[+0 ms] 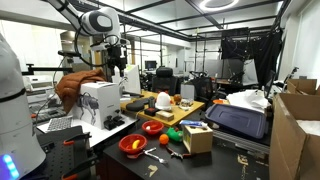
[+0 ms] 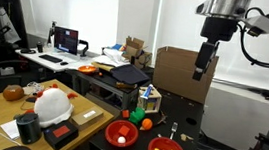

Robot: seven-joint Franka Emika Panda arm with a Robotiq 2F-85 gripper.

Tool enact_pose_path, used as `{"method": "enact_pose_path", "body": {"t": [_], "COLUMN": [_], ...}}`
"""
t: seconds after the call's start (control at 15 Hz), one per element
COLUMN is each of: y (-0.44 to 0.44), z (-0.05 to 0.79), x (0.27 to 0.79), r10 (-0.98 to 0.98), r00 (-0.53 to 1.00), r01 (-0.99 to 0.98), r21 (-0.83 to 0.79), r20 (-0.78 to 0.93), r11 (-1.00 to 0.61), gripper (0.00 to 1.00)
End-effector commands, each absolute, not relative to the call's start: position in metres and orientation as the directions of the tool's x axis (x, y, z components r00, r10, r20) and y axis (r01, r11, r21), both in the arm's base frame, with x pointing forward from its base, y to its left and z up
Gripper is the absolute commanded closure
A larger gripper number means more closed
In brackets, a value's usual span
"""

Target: Put the plush toy inside the red bowl

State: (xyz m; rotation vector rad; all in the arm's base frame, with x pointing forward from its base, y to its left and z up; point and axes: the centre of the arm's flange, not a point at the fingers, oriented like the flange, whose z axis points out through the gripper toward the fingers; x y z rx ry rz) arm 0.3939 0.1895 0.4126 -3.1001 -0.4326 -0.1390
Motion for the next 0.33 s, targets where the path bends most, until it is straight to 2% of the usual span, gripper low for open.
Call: {"method": "enact_pose_path", "body": {"t": [0.0, 0.27], "y": [0.1887, 0.1861], "z": [0.4129, 0.4115], "x": [0.3956, 0.3985], "r10": [0.267, 0.258], "r00": [0.959, 0.961], "r01": [0.269, 0.260], "r21": [-0.001, -0.007], "r20": [0.097, 0.101], "r11": [-0.963, -0.966], "gripper": [0.00, 0.00]}}
